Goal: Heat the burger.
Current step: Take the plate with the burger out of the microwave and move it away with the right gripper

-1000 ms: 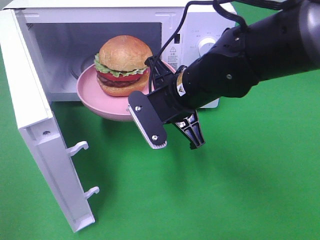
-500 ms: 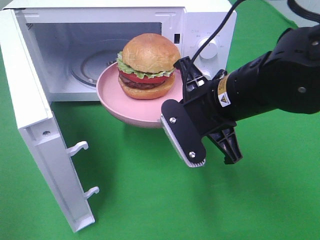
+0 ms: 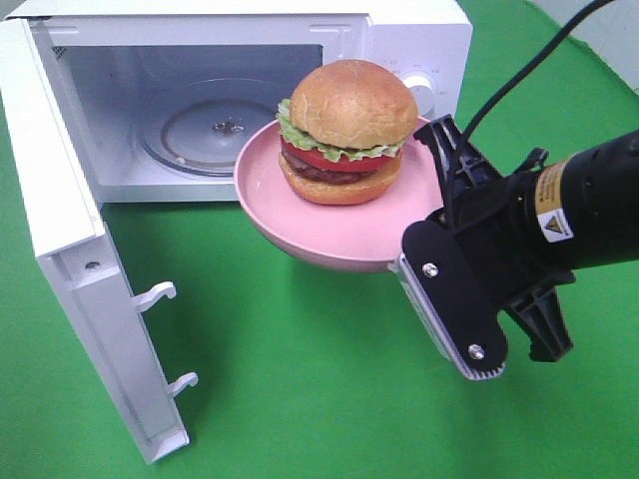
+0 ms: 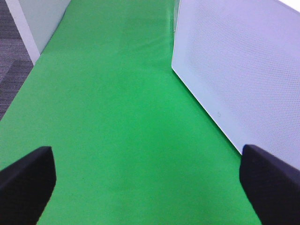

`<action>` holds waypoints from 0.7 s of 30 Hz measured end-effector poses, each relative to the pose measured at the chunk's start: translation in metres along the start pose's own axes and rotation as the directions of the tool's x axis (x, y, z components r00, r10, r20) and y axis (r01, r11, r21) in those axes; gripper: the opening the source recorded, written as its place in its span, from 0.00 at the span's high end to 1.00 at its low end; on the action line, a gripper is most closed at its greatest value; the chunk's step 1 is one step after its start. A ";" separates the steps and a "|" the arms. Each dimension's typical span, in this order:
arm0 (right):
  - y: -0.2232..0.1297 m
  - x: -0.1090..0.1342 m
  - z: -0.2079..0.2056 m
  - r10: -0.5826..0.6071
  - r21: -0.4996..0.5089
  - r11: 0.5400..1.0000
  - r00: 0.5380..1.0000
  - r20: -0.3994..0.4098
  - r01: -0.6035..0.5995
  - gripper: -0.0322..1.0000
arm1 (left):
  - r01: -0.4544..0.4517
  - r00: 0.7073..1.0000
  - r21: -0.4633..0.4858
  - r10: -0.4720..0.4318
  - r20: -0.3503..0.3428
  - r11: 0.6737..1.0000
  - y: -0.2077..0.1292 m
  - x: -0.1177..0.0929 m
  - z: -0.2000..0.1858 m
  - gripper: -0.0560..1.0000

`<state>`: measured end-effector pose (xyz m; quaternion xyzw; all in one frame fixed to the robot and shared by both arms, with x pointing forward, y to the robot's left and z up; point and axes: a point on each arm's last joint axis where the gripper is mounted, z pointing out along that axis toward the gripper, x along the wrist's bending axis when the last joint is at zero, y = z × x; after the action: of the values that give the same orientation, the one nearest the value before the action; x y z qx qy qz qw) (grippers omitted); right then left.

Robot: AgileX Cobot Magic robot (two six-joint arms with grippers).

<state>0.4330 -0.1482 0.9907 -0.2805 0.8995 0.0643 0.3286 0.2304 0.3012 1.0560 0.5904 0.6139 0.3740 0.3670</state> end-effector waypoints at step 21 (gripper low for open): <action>-0.022 0.042 -0.067 0.127 0.117 0.985 0.992 0.007 -0.127 0.88 | 0.000 1.000 0.000 0.000 0.000 1.000 0.000 0.000 0.000 0.01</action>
<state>0.3815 -0.2058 1.0183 -0.2029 0.9180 0.0323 0.3393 0.2304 0.3012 1.0560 0.5904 0.6139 0.3740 0.3670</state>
